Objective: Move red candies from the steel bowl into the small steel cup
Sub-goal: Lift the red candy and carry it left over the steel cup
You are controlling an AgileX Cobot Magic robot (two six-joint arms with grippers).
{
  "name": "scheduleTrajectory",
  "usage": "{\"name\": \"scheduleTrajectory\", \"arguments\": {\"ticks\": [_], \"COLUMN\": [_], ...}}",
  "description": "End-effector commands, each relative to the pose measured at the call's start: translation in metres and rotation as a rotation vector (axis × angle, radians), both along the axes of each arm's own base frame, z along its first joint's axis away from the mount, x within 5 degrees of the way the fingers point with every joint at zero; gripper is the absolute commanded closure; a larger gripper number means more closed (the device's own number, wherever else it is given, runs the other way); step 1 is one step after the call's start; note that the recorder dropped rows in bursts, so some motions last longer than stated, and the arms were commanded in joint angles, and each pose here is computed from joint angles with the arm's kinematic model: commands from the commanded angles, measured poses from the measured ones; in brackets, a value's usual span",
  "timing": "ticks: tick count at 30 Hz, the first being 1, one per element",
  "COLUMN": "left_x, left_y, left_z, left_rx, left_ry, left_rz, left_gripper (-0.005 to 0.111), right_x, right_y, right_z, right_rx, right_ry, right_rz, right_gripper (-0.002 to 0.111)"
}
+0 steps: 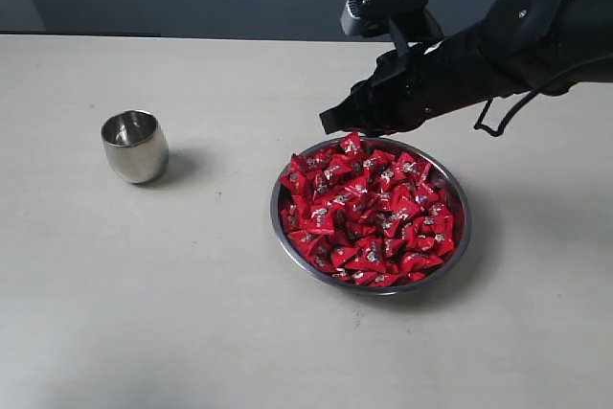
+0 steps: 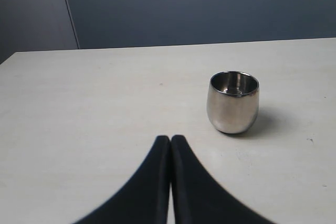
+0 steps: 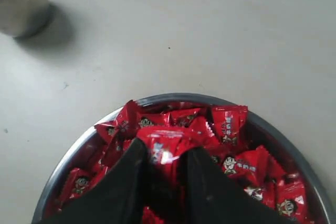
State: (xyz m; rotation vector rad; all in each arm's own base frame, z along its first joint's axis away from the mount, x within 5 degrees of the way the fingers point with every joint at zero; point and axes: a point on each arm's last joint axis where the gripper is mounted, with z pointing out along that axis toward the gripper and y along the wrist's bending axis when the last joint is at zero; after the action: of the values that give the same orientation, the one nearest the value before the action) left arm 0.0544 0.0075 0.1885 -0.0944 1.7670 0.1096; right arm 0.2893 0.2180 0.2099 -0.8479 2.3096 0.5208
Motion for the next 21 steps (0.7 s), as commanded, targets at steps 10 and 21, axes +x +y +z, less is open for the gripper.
{"name": "scheduleTrajectory", "arguments": {"ticks": [10, 21], "left_x": [0.000, 0.000], "left_y": [0.000, 0.000], "left_z": [-0.001, -0.001], "left_rx": [-0.003, -0.003], "left_ry": [-0.001, -0.001], "left_rz": [0.001, 0.001], "left_gripper": [0.106, 0.106], "right_x": [-0.009, -0.010], "right_y": [-0.015, 0.049], "right_z": [-0.027, -0.044], "right_rx": [-0.007, 0.115], "right_ry": [-0.068, -0.082], "right_rz": [-0.096, 0.200], "right_gripper": [0.097, 0.097]}}
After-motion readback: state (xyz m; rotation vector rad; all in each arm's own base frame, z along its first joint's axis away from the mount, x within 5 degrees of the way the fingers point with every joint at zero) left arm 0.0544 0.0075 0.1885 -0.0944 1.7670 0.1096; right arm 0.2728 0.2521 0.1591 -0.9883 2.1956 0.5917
